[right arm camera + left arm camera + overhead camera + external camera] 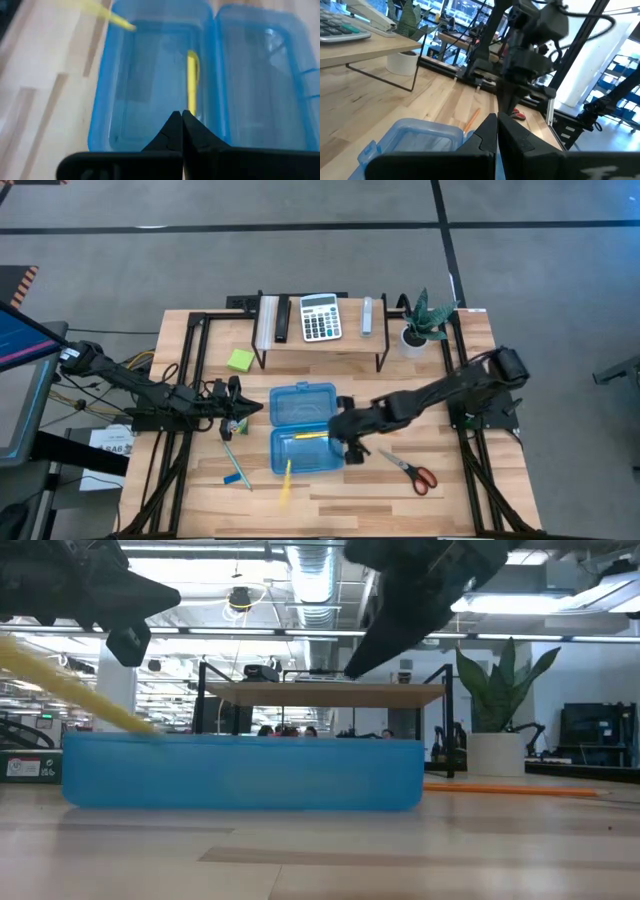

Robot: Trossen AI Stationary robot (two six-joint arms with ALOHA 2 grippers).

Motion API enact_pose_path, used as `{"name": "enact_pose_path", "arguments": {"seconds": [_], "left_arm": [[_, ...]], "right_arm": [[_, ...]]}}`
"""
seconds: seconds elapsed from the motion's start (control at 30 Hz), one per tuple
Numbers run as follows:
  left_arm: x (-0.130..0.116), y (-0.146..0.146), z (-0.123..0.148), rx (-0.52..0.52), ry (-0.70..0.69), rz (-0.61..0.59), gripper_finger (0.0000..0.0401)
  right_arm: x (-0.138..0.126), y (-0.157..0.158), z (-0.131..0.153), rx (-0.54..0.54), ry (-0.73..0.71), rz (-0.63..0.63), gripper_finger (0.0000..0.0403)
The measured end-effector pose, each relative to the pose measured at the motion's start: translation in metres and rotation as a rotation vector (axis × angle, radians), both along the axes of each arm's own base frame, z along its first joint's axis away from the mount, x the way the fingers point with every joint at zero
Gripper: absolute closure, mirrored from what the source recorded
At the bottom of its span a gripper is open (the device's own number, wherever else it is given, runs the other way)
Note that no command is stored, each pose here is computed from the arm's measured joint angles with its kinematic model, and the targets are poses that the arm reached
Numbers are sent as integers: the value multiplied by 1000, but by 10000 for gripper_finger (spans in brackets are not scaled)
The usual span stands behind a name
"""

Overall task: Pack school essentials
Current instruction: Put the yellow pen into the blue supply box

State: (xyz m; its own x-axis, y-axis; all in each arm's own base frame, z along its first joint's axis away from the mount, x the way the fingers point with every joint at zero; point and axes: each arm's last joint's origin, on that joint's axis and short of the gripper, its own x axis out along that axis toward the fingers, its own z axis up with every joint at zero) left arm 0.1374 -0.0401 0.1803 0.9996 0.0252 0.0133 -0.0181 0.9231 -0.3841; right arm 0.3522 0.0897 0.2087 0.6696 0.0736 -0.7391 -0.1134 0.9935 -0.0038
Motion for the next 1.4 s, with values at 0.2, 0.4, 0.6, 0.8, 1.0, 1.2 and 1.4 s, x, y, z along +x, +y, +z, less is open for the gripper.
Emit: {"name": "enact_pose_path", "arguments": {"seconds": [0.2, 0.4, 0.6, 0.8, 1.0, 1.2, 1.4], "left_arm": [[0, 0, 0, 0, 3, -5, 401], [0, 0, -1, 3, 9, -14, 401], [0, -3, 0, 2, 5, -118, 401], [6, -9, 17, 19, 108, -176, 401], [15, -23, 47, 41, 422, -157, 401], [33, -57, 43, 12, 751, -179, 401], [50, -106, 32, -51, 1068, -219, 401]], "right_arm": [[29, -7, -10, -33, 102, -37, 396], [35, -17, -3, -33, 84, -64, 399], [27, -17, 21, -36, 27, -72, 397], [6, -9, 44, -29, -43, -50, 400], [-24, -1, 52, -32, -147, -72, 401], [-53, 11, 44, -18, -186, -85, 399], [-70, 27, 43, -39, -199, -60, 400]]}}
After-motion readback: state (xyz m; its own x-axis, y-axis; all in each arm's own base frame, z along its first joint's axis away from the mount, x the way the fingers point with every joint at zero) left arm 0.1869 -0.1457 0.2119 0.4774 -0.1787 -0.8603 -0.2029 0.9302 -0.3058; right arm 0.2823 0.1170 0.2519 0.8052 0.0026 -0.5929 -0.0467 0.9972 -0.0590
